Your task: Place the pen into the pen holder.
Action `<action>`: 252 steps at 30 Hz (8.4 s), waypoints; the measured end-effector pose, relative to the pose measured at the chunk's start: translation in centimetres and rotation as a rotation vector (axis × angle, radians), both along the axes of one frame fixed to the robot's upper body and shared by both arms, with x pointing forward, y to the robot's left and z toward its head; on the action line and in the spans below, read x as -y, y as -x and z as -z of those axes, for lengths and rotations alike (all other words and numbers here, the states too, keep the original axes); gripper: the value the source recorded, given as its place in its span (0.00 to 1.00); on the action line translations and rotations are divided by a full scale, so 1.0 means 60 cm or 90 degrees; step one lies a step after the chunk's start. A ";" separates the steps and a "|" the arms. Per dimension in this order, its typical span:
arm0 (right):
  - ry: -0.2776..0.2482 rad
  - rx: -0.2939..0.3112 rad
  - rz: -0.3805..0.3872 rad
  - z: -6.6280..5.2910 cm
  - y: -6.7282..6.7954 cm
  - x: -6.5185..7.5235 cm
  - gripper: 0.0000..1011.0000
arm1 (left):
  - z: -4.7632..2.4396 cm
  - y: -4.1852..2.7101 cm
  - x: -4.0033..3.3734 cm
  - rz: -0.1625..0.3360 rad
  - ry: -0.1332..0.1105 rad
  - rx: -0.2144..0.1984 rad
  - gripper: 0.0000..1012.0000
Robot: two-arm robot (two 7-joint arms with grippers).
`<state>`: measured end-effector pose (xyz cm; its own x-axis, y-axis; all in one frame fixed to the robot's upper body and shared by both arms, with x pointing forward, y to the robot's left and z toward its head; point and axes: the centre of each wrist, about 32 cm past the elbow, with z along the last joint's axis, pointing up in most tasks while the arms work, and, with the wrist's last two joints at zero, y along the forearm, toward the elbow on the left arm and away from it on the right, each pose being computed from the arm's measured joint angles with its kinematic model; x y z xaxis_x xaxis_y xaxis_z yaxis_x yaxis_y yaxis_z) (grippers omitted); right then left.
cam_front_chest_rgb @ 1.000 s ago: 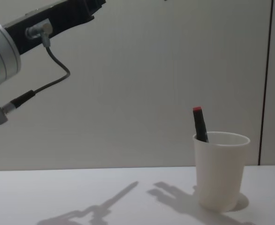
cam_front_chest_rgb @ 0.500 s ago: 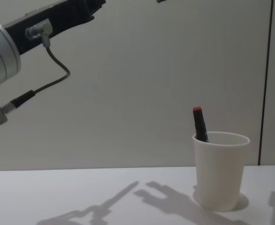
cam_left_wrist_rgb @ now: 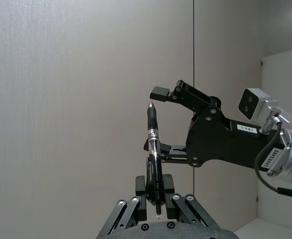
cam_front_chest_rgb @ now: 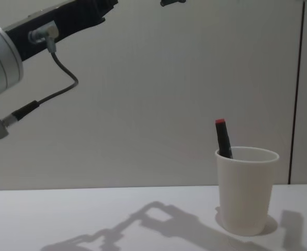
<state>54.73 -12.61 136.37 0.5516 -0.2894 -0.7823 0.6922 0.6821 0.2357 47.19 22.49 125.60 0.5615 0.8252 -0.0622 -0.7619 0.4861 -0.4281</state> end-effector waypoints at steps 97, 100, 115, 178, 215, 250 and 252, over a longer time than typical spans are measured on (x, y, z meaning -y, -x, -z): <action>0.016 0.032 -0.009 -0.009 -0.007 -0.013 0.14 | 0.000 0.000 0.000 0.000 0.000 0.000 0.87; 0.026 0.043 0.003 -0.013 -0.006 -0.005 0.14 | 0.000 0.000 0.000 0.000 0.000 0.000 0.96; 0.106 0.116 0.127 -0.038 0.018 0.080 0.14 | -0.008 -0.004 -0.013 -0.004 -0.012 -0.003 0.99; 0.450 0.283 0.277 0.165 -0.033 0.086 0.14 | -0.110 -0.038 -0.118 -0.098 -0.110 0.035 0.99; 0.466 0.271 0.292 0.158 0.031 0.116 0.53 | -0.111 -0.038 -0.119 -0.099 -0.110 0.036 0.99; 0.468 0.269 0.290 0.158 0.034 0.117 0.99 | -0.111 -0.038 -0.119 -0.099 -0.110 0.036 0.99; 0.468 0.269 0.290 0.158 0.034 0.117 0.99 | -0.111 -0.038 -0.119 -0.099 -0.110 0.036 0.99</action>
<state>52.66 -19.63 126.87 0.4596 -0.8843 -0.0829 0.8832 0.4452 0.1476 49.47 29.63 132.23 0.4258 0.8974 0.1157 -0.8103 0.4351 -0.3927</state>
